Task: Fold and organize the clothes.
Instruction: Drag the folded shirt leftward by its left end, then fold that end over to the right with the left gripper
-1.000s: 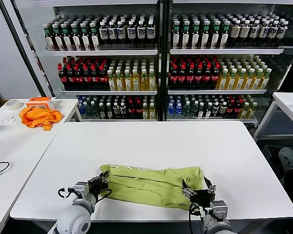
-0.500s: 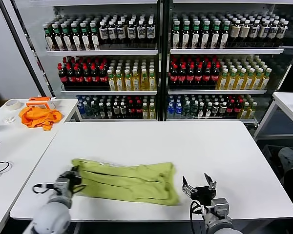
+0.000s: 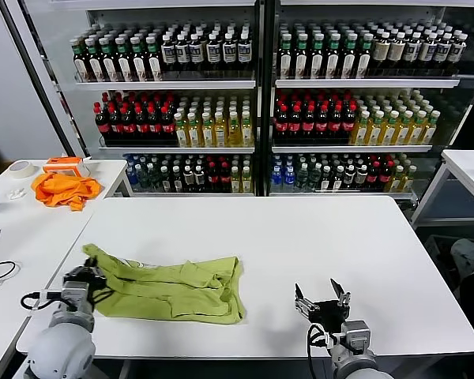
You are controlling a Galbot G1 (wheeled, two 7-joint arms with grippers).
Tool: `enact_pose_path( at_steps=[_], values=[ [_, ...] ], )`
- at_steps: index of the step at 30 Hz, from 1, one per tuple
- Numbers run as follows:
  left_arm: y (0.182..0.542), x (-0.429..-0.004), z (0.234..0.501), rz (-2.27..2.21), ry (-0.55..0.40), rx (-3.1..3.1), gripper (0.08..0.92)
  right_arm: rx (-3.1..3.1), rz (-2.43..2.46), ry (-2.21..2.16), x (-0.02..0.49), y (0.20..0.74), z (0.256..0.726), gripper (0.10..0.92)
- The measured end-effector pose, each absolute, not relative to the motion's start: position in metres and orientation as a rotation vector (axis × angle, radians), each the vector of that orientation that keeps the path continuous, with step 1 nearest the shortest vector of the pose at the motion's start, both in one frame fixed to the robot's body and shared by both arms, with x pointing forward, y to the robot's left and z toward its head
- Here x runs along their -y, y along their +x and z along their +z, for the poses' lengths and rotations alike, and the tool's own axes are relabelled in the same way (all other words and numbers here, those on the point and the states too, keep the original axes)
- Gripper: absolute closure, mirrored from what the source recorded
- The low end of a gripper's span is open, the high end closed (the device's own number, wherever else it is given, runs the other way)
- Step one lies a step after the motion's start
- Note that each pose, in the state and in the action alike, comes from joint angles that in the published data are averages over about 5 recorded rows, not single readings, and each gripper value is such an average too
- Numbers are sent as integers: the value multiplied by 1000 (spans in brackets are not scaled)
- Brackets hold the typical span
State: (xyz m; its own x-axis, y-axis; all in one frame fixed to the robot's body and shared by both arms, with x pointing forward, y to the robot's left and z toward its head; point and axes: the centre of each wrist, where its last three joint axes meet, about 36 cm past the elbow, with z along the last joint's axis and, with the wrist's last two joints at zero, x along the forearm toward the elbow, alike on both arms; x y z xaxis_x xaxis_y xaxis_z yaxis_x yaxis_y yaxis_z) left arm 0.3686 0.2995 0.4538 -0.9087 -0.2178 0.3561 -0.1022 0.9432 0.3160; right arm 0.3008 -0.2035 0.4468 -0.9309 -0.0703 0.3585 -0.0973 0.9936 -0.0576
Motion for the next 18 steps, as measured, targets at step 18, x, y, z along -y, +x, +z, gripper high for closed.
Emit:
enact_pose_path(
  at_steps=[18],
  values=[
    [370, -219, 456, 57, -192, 2671, 897, 2781, 109, 117, 202, 305, 447, 200]
  ],
)
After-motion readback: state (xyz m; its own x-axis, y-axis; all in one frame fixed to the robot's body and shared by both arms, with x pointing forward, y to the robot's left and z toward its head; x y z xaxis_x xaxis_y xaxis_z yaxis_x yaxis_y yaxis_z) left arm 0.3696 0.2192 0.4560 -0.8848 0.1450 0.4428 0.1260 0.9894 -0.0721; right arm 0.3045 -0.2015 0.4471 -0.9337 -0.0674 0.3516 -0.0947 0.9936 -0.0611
